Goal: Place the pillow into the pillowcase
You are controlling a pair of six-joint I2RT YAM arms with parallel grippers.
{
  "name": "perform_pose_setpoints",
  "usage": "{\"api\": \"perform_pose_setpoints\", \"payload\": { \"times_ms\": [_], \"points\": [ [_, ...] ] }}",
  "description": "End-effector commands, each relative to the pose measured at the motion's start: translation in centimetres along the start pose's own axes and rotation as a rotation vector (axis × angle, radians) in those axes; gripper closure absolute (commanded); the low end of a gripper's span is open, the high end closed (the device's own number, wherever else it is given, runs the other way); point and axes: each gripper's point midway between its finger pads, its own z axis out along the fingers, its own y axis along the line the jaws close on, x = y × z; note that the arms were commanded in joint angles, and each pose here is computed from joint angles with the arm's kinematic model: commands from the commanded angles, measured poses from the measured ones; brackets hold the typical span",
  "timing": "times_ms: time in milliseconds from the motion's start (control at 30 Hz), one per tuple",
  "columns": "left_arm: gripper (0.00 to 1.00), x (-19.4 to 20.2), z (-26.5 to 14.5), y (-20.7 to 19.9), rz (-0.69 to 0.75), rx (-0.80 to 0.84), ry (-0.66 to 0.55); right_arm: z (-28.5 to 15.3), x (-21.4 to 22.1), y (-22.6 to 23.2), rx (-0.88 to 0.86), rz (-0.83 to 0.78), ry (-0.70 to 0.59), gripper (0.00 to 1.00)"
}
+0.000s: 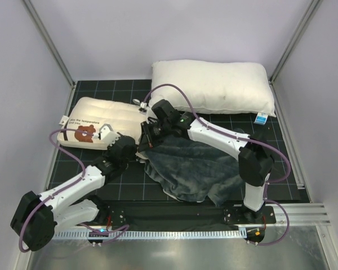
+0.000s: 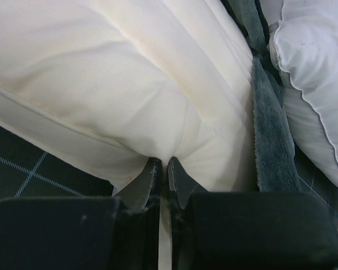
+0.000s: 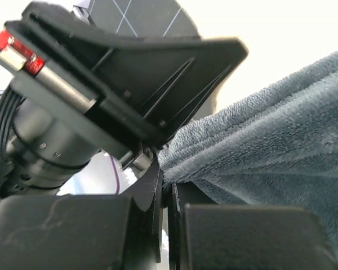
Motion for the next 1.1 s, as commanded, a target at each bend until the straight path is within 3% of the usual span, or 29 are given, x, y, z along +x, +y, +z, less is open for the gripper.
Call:
{"api": "perform_pose_setpoints", "payload": {
  "times_ms": [0,333,533,767,933,1033,1067],
  "points": [
    [1.00,-4.1,0.3,-5.8,-0.124,0.127,-0.148,-3.7,-0.5,6.8,-0.197,-0.062,-0.049,0.96],
    [1.00,-3.6,2.7,-8.0,-0.090,0.112,-0.168,-7.1,0.3,8.1,-0.212,-0.072,-0.110,0.95],
    [1.00,-1.6,2.5,-7.2,-0.072,0.133,-0.086,-8.7,-3.2,7.2,-0.159,-0.076,-0.190,0.95],
    [1.00,2.8,-2.8,-7.1,-0.098,0.265,0.026,-7.5,-7.4,2.2,-0.125,0.008,-0.209,0.95],
    [0.99,5.9,-6.9,-7.1,-0.024,0.323,0.100,-6.3,-7.3,-1.0,-0.011,0.018,-0.199,0.92],
    [0.87,4.9,-6.7,-3.8,0.024,0.221,0.067,-6.2,-6.6,-3.0,0.071,0.024,-0.204,0.91],
    [0.64,3.6,-6.7,-2.5,0.040,0.180,0.027,-5.9,-5.6,-4.2,0.105,0.037,-0.190,0.89]
  ]
}}
